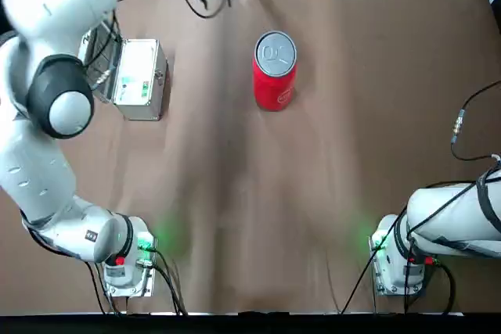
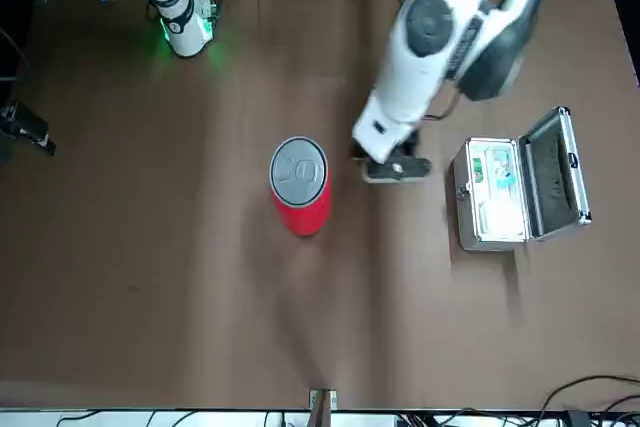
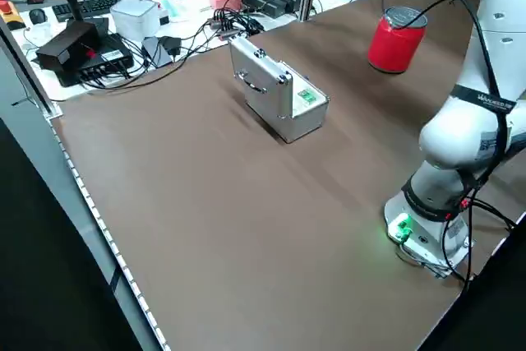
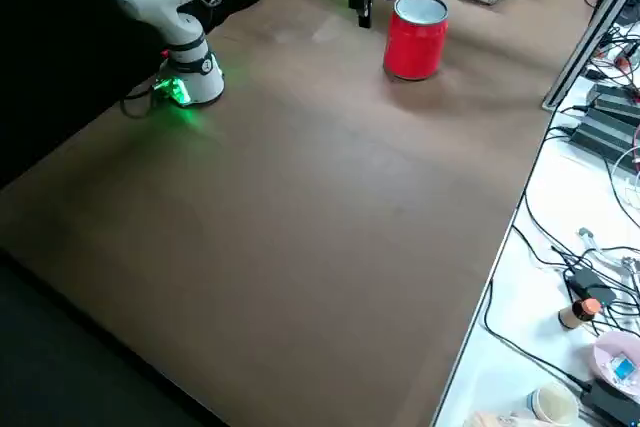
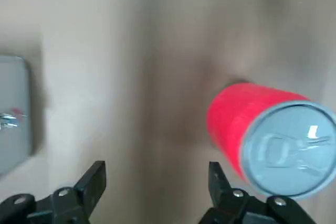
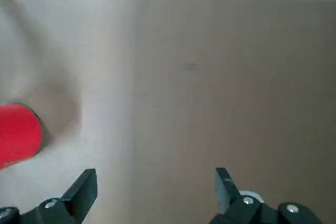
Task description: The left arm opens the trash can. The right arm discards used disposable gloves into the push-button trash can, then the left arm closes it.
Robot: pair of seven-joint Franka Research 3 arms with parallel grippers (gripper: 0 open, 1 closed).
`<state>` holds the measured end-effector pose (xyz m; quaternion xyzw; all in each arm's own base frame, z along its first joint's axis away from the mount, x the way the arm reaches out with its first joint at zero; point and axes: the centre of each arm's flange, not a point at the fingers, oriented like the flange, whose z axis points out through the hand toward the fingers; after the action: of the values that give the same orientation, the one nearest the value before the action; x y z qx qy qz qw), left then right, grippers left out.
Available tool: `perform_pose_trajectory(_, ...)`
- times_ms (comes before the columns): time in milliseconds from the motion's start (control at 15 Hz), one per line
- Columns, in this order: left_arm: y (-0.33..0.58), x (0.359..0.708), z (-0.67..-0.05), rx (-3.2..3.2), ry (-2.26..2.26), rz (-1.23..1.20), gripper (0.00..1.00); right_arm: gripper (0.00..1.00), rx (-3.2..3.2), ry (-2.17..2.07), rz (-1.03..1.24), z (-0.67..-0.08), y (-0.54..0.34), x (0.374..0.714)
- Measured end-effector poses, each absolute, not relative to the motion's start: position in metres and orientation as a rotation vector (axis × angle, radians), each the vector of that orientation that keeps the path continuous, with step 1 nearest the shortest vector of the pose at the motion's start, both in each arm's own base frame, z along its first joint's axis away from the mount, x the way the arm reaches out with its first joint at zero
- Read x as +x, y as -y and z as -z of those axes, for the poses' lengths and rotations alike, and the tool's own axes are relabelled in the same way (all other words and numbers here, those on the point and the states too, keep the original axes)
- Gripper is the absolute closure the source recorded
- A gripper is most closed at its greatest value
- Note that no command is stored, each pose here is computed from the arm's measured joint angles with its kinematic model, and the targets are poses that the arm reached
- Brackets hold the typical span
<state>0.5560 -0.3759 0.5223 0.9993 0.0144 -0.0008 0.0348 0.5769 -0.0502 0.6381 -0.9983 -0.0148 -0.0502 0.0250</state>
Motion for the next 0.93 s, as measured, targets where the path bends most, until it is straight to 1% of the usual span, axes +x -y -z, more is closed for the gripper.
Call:
perform_pose_trajectory(133,0.335,0.569,-0.537,3.091,0.013,0.011,0.10,0.01,-3.087,0.047,0.153,-0.638,0.050,0.577)
perform_pose_trajectory(200,0.298,0.579,-0.549,3.104,0.071,0.019,0.03,0.01,-3.087,0.046,0.140,-0.637,0.050,0.576)
perform_pose_trajectory(267,0.280,0.583,-0.555,3.112,0.098,0.030,0.01,0.01,-3.087,0.047,0.132,-0.637,0.050,0.575)
perform_pose_trajectory(600,0.197,0.601,-0.577,3.125,0.058,0.020,0.01,0.01,-3.091,0.038,0.153,-0.642,0.054,0.575)
perform_pose_trajectory(933,0.150,0.611,-0.586,3.133,0.050,-0.008,0.01,0.01,-3.125,0.042,0.150,-0.643,0.056,0.575)
